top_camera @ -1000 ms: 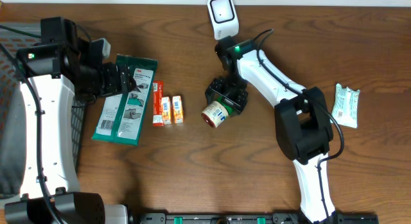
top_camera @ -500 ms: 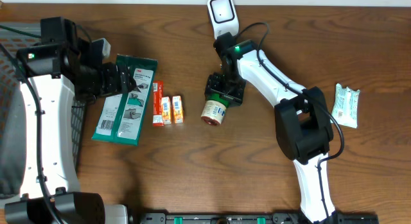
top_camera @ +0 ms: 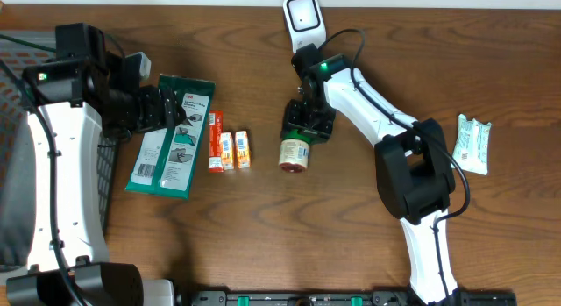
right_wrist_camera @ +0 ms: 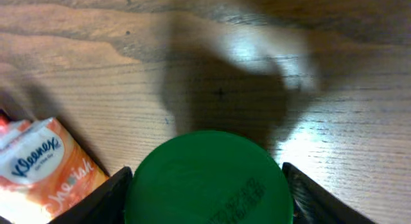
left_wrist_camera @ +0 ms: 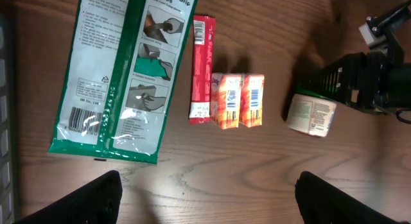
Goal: Scan the item barcode
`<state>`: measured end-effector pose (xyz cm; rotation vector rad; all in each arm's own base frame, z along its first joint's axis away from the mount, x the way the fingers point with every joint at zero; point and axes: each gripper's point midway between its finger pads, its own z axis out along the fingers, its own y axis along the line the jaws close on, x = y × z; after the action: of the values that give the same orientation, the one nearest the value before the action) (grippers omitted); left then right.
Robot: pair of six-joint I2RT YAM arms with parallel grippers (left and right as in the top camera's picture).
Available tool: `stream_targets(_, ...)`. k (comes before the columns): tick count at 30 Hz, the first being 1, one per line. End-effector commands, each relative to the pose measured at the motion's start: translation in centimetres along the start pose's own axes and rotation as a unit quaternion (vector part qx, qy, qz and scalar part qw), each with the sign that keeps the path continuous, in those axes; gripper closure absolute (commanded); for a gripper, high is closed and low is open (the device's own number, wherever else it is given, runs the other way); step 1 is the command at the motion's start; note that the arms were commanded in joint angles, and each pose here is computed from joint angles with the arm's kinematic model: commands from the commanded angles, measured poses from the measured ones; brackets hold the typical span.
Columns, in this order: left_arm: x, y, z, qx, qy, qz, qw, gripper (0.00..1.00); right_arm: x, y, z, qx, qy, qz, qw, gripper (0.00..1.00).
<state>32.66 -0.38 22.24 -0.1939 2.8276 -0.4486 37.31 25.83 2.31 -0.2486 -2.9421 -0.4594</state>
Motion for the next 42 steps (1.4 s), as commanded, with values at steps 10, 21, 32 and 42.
stream_targets(10,0.2,-0.2,-0.4,0.003,-0.004,-0.002,1.0,0.13,0.5,1.5,-2.4,-0.024,-0.016,-0.099,0.995,0.49)
stream_targets(21,0.2,-0.2,-0.4,0.003,-0.004,-0.002,1.0,0.13,0.9,2.0,-12.3,0.062,-0.189,-0.142,0.97,0.54)
stream_targets(32,0.2,-0.2,-0.4,0.003,-0.004,-0.001,1.0,0.13,2.0,2.8,-11.9,0.214,-0.309,-0.154,0.914,0.52)
stream_targets(42,0.2,-0.2,-0.4,0.003,-0.004,-0.002,1.0,0.13,2.6,2.5,-8.3,0.229,-0.316,-0.175,0.904,0.53)
